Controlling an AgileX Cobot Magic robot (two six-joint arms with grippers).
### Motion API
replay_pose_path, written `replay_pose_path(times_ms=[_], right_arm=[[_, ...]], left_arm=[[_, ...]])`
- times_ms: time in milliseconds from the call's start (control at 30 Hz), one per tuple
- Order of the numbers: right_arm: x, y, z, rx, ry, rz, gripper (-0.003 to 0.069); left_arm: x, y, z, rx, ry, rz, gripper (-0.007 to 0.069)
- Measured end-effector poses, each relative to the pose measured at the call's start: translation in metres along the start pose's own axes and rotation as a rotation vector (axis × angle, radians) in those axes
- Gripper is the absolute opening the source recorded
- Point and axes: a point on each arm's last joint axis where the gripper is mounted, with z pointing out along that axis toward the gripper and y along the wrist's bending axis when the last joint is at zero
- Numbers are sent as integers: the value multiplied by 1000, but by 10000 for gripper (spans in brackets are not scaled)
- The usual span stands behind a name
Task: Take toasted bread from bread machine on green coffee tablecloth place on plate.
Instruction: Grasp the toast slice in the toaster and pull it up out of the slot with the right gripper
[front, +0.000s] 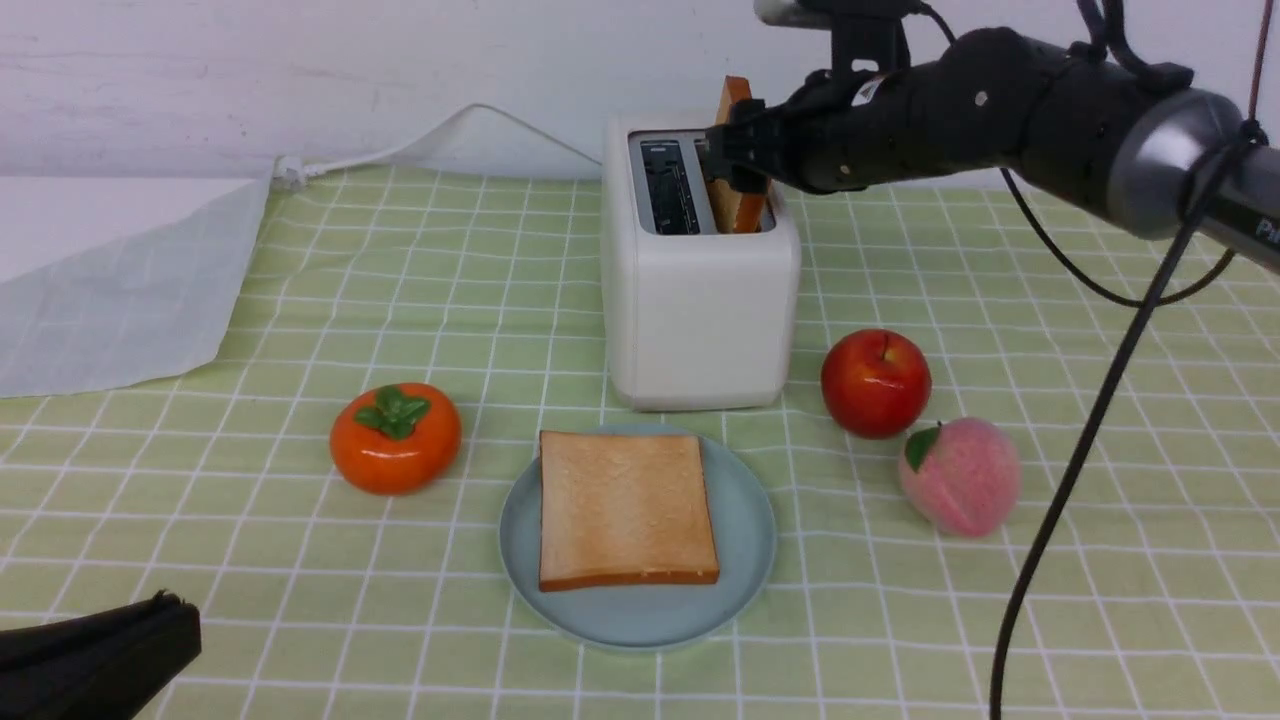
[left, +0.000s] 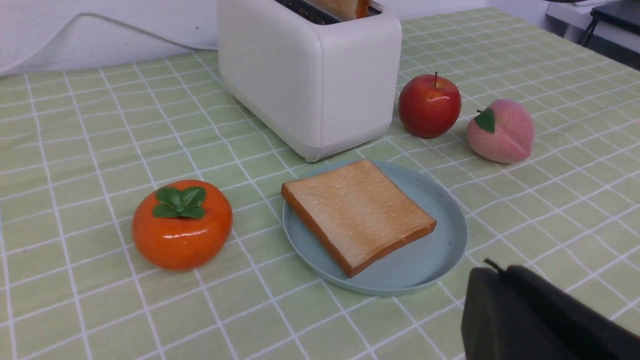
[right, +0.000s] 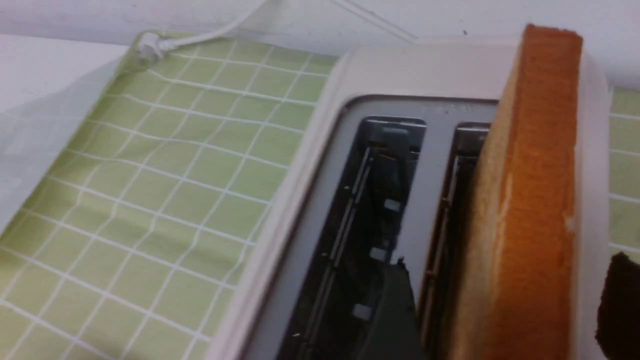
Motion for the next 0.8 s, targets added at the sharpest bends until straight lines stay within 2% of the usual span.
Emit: replay_pose_path(times_ms=[233, 367, 400, 533, 600, 800], right_arm=[[0, -4, 6, 15, -42, -7, 408], [0, -5, 8, 19, -64, -7, 306], [0, -5, 8, 19, -64, -7, 301], [1, -6, 10, 22, -73, -5, 179], [1, -6, 11, 21, -74, -2, 147], [1, -5, 11, 21, -76, -2, 127]], left_arm=[[0, 0, 0, 0, 1, 1, -13], [0, 0, 0, 0, 1, 1, -13], [0, 0, 0, 0, 1, 0, -13], [0, 0, 0, 0, 1, -1, -13], [0, 0, 0, 0, 1, -1, -13], [0, 0, 0, 0, 1, -1, -13]])
